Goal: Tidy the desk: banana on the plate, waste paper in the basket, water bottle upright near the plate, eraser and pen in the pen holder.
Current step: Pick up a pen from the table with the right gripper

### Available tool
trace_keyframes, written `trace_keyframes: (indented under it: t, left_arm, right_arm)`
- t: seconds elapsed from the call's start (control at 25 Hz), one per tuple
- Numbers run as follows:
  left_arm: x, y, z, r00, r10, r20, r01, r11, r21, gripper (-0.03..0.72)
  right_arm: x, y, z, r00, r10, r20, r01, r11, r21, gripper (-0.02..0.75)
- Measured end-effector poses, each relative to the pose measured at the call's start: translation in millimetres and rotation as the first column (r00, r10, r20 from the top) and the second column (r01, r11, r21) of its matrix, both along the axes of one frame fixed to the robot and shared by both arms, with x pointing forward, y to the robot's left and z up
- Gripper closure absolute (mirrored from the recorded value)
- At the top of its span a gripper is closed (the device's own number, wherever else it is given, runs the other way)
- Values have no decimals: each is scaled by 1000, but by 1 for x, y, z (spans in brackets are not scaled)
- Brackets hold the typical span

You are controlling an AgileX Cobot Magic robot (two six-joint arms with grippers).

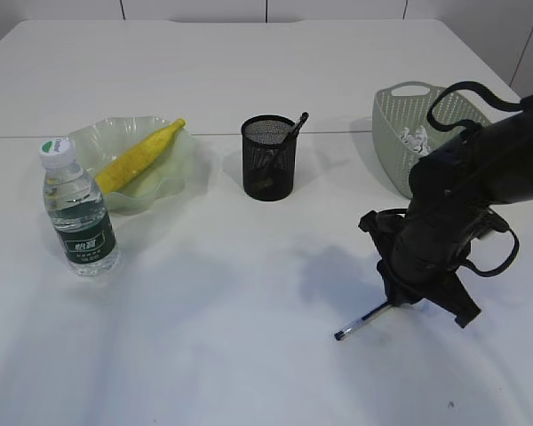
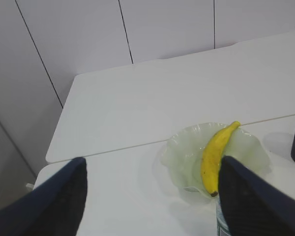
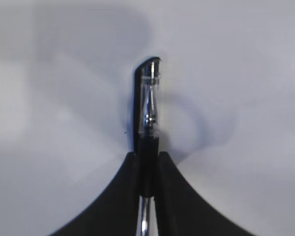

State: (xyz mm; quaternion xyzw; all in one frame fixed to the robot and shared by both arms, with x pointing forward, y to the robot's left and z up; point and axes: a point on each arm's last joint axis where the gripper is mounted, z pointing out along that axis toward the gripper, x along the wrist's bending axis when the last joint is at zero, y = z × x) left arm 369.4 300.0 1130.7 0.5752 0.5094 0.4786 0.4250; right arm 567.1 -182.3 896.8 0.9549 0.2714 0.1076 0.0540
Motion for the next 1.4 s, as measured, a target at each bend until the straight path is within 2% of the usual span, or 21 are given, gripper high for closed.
trace_keyframes:
  t: [0.24, 0.48, 0.68, 0.96, 1.4]
  left_arm:
    - [0, 0, 0, 1000, 0, 0, 0, 1000, 0, 97]
    - [0, 0, 0, 1000, 0, 0, 0, 1000, 0, 97]
    - [0, 0, 0, 1000, 0, 0, 0, 1000, 0, 97]
    - [0, 0, 0, 1000, 0, 0, 0, 1000, 0, 97]
    - [0, 0, 0, 1000, 0, 0, 0, 1000, 0, 97]
  right_arm:
    - [1, -2, 0, 988, 157, 0, -157, 986, -61, 687]
    - [2, -4, 1, 943, 331, -18, -331, 935, -125, 687]
    - [3, -4, 1, 905, 424, -34, -424, 894, -148, 687]
    - [8, -1, 3, 855, 519, -3, -511, 841, -176, 688]
    - [16, -2, 6, 754, 657, 33, -623, 729, -284, 689]
